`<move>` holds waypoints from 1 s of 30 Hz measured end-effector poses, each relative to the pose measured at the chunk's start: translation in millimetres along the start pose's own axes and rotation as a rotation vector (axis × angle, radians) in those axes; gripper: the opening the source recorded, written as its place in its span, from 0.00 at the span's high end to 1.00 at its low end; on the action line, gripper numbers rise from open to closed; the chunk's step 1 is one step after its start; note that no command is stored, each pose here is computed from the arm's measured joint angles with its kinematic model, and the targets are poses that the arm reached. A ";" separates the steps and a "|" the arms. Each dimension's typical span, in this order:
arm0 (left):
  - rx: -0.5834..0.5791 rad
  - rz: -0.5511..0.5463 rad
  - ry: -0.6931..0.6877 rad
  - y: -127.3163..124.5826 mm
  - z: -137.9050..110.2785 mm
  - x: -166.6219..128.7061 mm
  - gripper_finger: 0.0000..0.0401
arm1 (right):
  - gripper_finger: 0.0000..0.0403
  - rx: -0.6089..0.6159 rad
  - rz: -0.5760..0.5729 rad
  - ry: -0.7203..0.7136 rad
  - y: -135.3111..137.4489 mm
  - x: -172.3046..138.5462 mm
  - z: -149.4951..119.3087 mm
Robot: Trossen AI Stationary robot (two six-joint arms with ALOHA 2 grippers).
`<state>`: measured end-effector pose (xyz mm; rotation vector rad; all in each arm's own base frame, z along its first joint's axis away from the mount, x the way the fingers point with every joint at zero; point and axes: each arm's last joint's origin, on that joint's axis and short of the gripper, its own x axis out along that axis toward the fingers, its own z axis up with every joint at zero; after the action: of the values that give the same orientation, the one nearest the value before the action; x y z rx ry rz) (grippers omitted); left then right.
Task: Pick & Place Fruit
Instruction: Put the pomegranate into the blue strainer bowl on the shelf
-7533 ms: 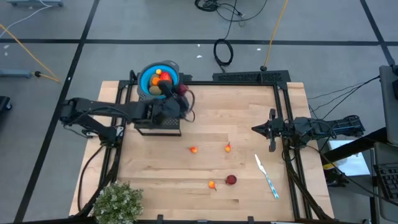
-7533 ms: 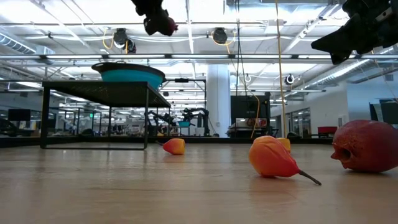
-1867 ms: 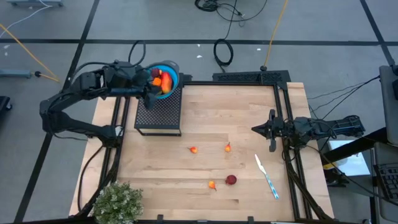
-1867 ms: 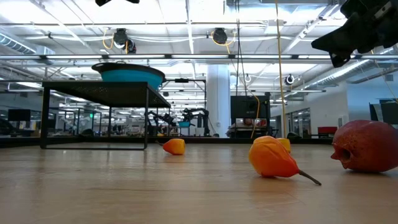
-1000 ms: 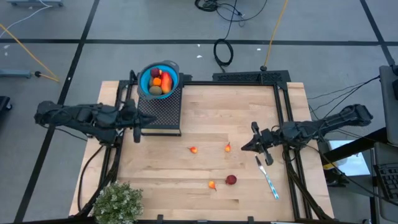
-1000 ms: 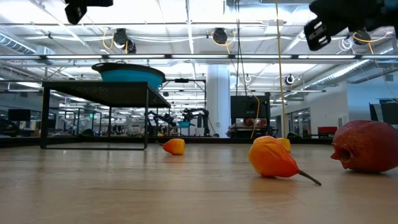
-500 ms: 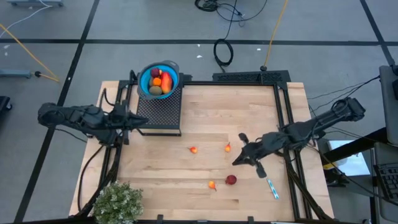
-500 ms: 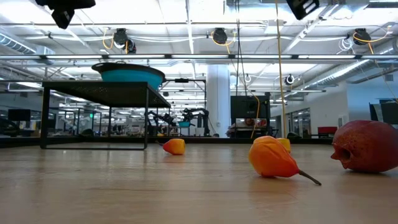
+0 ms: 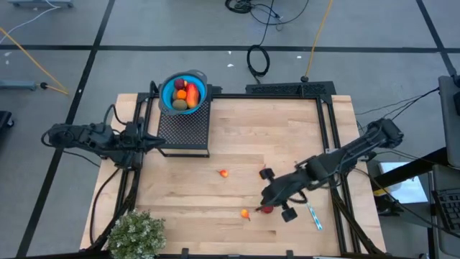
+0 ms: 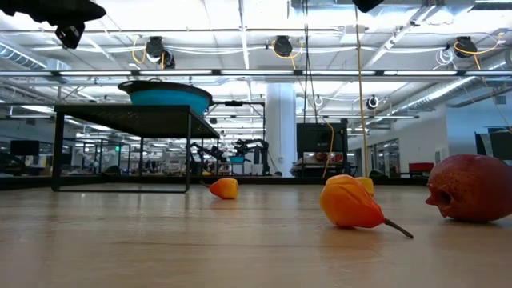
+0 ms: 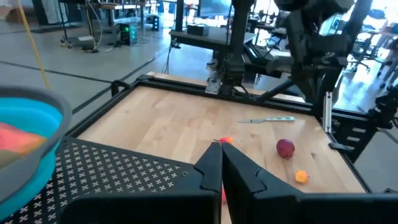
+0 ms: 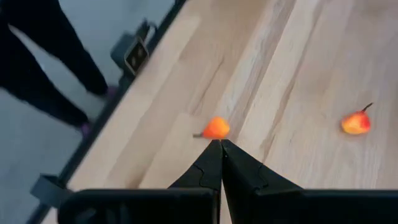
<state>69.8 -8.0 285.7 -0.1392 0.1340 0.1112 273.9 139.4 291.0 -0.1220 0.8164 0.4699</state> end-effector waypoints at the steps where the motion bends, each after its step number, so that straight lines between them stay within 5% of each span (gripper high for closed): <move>1: -0.001 0.000 -0.002 0.6 -1.3 -1.0 0.99 | 1.00 -0.008 0.000 0.029 0.3 4.4 2.3; 8: 0.005 0.001 0.007 3.9 -10.6 -5.0 0.95 | 0.98 0.013 -0.007 0.227 -0.7 31.4 6.9; 14: 0.030 0.011 0.058 5.1 -16.5 -5.3 0.95 | 0.89 0.152 -0.021 0.290 -1.6 46.4 1.9; 22: 0.062 0.017 0.097 5.9 -20.4 -5.6 0.99 | 0.67 0.264 0.035 0.314 0.2 50.5 0.5; 30: 0.098 0.016 0.097 6.0 -20.4 -5.6 0.93 | 0.42 0.325 0.043 0.322 0.6 51.4 0.2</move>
<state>61.0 -5.7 265.7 -0.0453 0.2373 0.1131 304.0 158.3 253.8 0.1254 1.2025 0.3561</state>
